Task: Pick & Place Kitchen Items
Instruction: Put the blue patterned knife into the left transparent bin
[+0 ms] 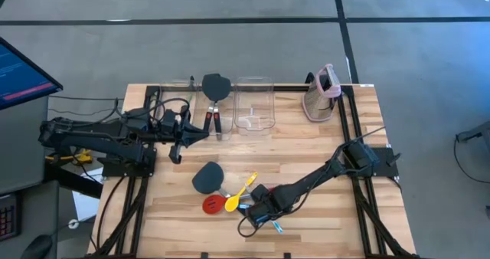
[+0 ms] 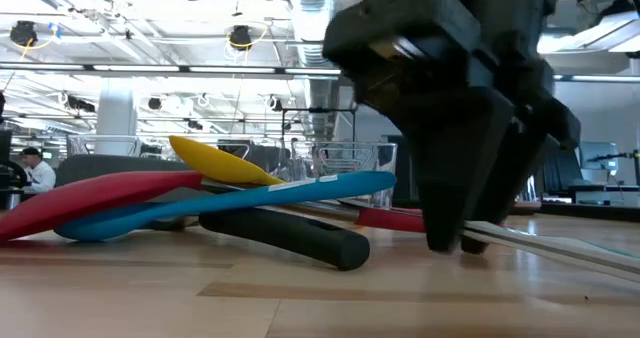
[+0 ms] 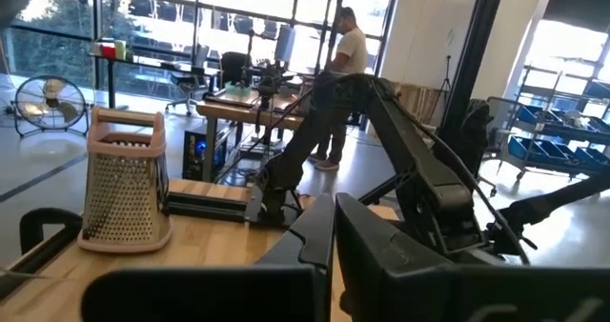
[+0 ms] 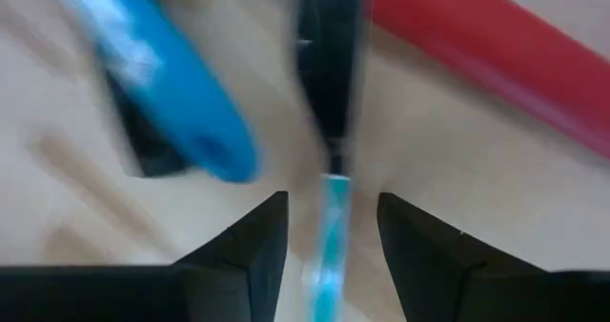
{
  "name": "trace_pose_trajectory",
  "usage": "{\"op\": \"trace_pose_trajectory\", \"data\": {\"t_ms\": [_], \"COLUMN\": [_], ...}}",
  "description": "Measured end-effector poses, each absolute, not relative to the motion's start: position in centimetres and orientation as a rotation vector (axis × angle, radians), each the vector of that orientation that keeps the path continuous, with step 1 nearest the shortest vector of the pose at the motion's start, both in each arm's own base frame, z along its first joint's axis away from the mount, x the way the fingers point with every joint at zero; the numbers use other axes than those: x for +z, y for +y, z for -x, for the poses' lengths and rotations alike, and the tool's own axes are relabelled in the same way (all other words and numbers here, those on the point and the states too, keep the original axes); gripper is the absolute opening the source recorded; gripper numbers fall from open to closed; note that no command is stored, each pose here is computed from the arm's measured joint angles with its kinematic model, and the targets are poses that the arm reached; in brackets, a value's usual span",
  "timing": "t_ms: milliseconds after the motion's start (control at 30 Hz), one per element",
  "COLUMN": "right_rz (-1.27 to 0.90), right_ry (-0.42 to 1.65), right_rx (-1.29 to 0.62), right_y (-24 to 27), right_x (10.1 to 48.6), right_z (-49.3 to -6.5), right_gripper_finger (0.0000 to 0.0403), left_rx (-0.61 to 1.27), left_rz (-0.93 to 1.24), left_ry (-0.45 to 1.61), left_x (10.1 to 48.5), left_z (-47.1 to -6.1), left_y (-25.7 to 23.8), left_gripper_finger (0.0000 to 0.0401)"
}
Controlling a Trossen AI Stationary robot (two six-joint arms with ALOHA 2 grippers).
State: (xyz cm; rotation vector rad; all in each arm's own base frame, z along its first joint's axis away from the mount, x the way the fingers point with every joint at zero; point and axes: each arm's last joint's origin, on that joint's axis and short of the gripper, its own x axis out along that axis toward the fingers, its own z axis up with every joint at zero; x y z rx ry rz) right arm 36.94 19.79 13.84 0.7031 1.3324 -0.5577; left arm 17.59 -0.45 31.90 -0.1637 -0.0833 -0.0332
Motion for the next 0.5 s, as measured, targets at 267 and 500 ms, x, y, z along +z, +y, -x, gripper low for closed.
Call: {"op": "trace_pose_trajectory", "data": {"t_ms": [267, 500], "right_rz": [-0.697, -0.695], "right_ry": [1.335, 1.336], "right_rx": [-0.548, -0.552], "right_y": [19.56, 19.51], "right_x": [13.89, 13.90], "right_z": [-37.08, -37.05], "right_gripper_finger": [0.0114, 0.0018], "left_rx": [-0.033, -0.032], "left_rz": [0.164, 0.164], "left_ry": [-0.076, -0.074], "left_x": [31.83, 31.81], "left_z": [-17.60, -17.60], "left_y": [-0.45, -0.45], "left_gripper_finger": [0.0002, 0.0002]}}
